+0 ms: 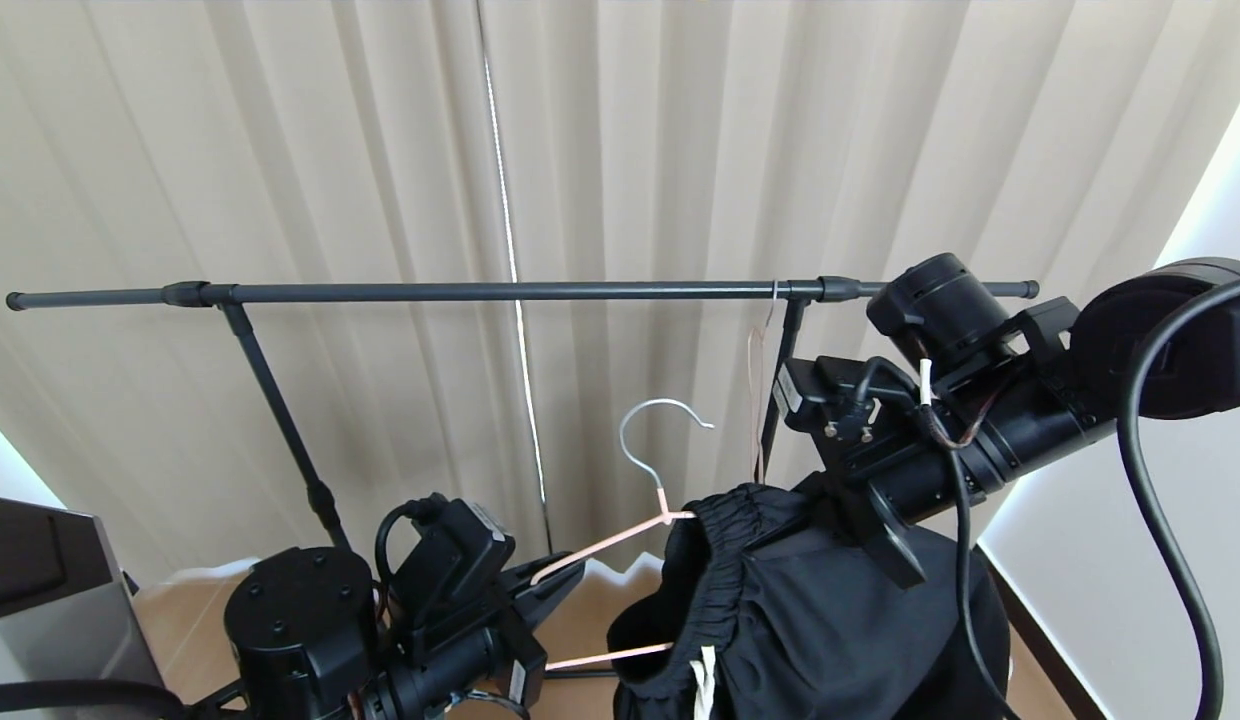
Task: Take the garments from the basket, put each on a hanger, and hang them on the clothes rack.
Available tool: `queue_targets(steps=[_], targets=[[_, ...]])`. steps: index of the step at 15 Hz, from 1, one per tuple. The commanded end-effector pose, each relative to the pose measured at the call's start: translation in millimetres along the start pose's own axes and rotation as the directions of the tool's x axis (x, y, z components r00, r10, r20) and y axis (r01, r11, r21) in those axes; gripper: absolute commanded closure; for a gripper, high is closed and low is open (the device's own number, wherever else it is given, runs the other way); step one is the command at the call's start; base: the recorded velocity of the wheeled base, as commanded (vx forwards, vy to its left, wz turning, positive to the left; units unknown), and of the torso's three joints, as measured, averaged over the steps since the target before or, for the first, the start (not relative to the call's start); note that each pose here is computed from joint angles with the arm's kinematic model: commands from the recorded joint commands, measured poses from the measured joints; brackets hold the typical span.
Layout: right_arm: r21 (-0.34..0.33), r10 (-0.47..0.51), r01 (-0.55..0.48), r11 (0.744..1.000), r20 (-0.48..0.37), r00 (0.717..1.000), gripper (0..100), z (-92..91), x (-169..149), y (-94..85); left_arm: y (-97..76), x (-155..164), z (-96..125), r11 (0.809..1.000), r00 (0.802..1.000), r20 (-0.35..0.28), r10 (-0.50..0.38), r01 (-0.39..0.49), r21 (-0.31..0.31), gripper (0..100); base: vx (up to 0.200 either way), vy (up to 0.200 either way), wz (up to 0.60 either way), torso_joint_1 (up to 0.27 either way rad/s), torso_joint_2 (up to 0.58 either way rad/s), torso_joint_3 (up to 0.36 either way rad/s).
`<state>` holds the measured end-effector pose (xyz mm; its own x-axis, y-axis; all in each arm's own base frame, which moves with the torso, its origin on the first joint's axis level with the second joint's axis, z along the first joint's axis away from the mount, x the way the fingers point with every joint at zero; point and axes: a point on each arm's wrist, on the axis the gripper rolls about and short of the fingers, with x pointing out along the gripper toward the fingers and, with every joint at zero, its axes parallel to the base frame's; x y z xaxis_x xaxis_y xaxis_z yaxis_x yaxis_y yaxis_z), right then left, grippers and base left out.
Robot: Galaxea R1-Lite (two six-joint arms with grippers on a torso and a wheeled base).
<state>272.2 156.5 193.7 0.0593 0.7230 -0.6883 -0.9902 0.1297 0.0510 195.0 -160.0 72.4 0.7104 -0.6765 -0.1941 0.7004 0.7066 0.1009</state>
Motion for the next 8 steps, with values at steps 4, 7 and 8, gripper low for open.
queue_targets(steps=[4, 7, 8], targets=[[-0.012, -0.003, 0.003, 1.000, 0.008, 1.000, 100, 2.9, -3.0, 3.6, 1.4, 0.7, 0.0, 1.000, 1.000, 0.000, 0.006, -0.006, -0.003, 100, 0.000, 0.000, 0.00, 0.000, 0.00, 0.000], [-0.016, -0.006, 0.006, 1.000, 0.012, 1.000, 100, 3.2, -7.6, 8.9, 1.4, 0.7, 0.0, 1.000, 1.000, 0.000, 0.006, -0.006, -0.005, 100, 0.000, 0.000, 0.00, 0.000, 0.00, 0.000], [-0.025, -0.001, 0.002, 1.000, 0.014, 1.000, 100, 4.7, -7.8, 12.6, 1.0, 0.7, 0.0, 1.000, 1.000, 0.001, 0.005, -0.005, -0.004, 100, 0.000, 0.000, 0.00, 0.000, 0.00, 0.000]])
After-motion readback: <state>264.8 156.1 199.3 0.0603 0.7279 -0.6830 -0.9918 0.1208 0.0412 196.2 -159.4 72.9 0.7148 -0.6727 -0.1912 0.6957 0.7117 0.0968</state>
